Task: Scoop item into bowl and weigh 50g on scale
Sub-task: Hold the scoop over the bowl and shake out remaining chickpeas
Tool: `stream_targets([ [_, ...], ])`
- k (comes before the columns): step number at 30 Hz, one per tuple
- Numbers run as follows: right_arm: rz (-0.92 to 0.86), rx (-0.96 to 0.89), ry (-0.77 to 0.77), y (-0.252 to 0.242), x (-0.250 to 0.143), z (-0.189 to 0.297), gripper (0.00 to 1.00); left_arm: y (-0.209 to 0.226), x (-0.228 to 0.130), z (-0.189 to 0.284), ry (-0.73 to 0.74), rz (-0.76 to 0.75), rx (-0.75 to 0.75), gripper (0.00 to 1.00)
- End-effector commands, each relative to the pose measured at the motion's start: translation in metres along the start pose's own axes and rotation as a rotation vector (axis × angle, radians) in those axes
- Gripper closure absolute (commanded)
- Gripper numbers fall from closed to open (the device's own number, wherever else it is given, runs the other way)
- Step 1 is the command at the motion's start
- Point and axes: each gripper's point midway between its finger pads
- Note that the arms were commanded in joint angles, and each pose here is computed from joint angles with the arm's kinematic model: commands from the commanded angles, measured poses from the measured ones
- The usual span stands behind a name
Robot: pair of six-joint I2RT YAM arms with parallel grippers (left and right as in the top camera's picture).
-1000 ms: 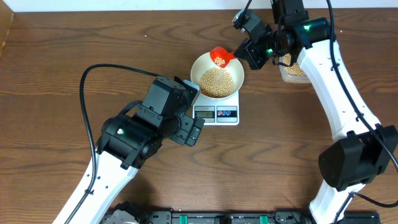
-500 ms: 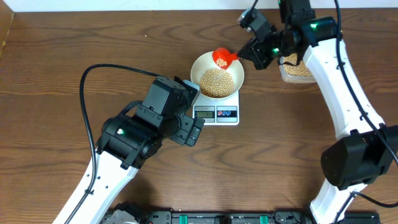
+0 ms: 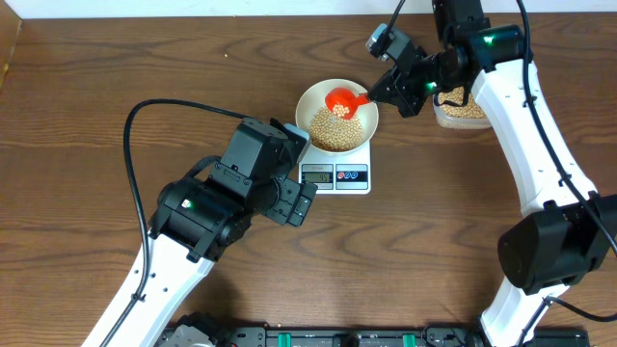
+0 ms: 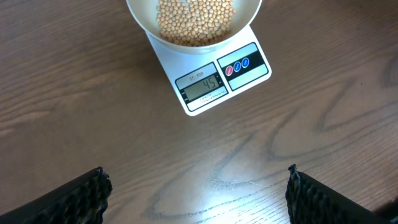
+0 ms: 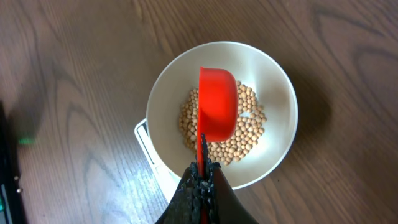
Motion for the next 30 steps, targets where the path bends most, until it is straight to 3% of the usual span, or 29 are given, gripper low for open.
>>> stream_targets([
  [1,0.075,0.0,-0.042,0.007,0.0144,0.0106,0.99,0.0006,0.007,0.0044,-0.017,-0.002,0.0,0.08],
  [30,0.175,-0.044,0.0,0.0079,0.0168,0.0016,0.99,0.0006,0.0072,0.0045,-0.017,-0.002,0.0,0.08],
])
Point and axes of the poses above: each gripper's point midway between its finger pads, its own z axis back along the fingers, its own y axis along the line the jaws close on, x = y × z, and after that the axes turned 6 degrees about z, right-handed
